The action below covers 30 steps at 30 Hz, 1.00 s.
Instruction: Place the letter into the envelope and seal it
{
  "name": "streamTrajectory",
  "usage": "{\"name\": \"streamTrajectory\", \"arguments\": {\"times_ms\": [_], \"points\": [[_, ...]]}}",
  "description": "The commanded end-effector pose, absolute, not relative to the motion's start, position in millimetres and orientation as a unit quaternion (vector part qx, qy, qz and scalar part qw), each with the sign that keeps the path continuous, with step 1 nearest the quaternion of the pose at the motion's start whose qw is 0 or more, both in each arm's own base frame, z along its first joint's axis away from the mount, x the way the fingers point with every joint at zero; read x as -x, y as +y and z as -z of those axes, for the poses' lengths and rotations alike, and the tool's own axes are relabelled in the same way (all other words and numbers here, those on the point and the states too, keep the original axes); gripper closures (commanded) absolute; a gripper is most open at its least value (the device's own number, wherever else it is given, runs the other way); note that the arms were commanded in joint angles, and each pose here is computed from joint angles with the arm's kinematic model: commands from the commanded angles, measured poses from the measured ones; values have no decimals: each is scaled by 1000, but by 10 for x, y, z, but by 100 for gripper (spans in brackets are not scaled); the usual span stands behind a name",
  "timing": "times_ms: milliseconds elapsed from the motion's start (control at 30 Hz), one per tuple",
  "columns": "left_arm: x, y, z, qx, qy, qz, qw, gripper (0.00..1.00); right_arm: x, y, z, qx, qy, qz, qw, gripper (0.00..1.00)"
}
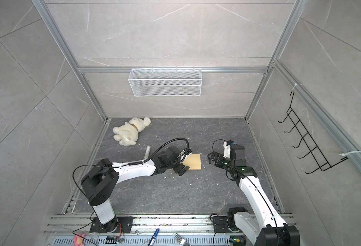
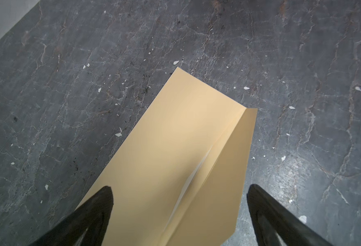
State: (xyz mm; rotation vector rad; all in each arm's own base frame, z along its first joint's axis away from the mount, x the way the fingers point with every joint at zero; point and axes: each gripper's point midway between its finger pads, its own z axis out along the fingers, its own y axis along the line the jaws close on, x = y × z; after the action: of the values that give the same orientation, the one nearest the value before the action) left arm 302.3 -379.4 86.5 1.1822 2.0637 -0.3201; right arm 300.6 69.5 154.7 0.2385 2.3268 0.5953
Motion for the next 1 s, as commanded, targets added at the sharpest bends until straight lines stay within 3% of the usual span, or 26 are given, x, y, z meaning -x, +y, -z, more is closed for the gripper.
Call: {"name": "streamTrajectory", "arguments": {"times_ms": [0,967], "points": [[-3122,-3827,-922,-436,812,119,369,0,-2981,710,-1516,-80,902,-233,356,3],[-2874,-3623,-296,-436,846,102,288,0,-2986,739,-1473,-71,906,-236,345,3]]}}
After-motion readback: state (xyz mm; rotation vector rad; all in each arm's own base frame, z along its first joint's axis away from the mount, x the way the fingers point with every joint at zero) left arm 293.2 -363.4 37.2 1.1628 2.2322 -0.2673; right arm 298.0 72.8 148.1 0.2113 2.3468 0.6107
